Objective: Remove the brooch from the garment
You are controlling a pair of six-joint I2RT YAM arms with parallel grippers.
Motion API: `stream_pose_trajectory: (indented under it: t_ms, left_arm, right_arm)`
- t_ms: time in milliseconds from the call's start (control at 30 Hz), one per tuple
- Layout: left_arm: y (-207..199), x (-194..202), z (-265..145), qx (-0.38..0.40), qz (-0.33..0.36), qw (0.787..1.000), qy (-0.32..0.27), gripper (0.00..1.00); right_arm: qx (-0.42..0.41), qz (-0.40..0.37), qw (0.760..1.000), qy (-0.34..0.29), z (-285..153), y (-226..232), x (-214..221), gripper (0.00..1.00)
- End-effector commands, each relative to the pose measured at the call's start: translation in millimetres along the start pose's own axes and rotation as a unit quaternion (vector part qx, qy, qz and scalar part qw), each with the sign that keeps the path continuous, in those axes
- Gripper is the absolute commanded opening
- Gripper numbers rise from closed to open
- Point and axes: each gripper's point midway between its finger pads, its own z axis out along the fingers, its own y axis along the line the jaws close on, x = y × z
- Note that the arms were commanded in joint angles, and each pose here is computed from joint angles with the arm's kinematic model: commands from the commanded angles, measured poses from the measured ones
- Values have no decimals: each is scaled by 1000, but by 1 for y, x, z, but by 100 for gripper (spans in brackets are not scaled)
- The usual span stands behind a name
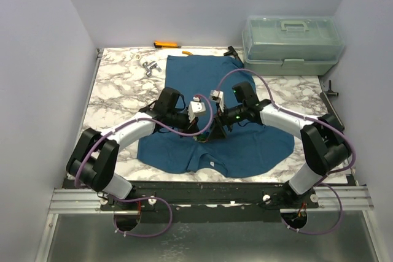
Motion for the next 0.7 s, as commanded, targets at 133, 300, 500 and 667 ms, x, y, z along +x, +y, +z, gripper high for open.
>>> stream_pose_trajectory:
  t_ms: [133, 300, 500, 667]
  left_arm:
    - [-9, -21, -1, 51, -26, 997, -44, 0]
    - [-9, -21, 0, 62, -39, 996, -52, 0]
    - [-6, -21, 0, 64, -40, 995, -59, 0]
    - [-5, -20, -2, 64, -42, 995, -62, 7]
  right_arm:
    - [-33, -45, 998, 9, 24, 15, 4, 76]
    - [-42, -41, 998, 16, 30, 13, 10, 62]
    - [-52, -33, 998, 24, 33, 12, 19, 40]
    - [-51, -37, 998, 24, 33, 11, 20, 3]
